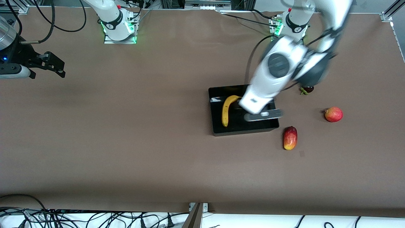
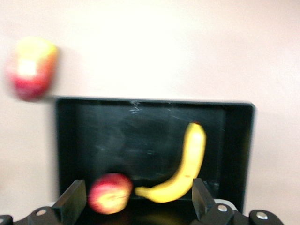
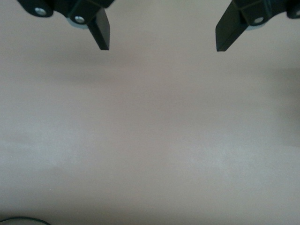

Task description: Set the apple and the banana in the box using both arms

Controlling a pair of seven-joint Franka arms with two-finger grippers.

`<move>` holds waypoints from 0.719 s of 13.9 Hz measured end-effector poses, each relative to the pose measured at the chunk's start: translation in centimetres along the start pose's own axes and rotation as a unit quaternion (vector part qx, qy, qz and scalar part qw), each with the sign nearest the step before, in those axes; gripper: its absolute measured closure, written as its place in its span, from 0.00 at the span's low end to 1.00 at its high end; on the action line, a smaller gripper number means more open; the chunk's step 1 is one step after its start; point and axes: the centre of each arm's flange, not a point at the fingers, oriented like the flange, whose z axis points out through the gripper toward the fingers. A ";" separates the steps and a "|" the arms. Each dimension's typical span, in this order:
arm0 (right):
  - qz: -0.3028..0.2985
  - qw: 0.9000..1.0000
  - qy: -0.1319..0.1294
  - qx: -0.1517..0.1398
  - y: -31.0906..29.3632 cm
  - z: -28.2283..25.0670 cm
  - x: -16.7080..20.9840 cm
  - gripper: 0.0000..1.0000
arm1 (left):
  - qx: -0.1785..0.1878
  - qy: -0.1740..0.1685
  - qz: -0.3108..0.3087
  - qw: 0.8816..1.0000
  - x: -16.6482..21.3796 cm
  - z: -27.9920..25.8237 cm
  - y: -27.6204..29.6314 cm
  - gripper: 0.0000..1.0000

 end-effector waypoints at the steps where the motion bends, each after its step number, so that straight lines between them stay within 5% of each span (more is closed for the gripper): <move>1: 0.000 1.000 0.000 0.000 0.0 0.0 0.0 0.00 | 0.005 0.006 0.006 1.000 0.7 -2.4 -2.9 0.00; 6: 0.000 1.000 0.000 0.000 0.0 0.0 0.0 0.00 | 0.011 -0.030 0.038 0.999 2.1 -9.7 -17.5 0.00; 10: 0.000 1.000 0.000 0.000 0.0 0.0 0.0 0.00 | 0.014 -0.060 0.063 0.996 0.0 -15.8 -22.7 0.00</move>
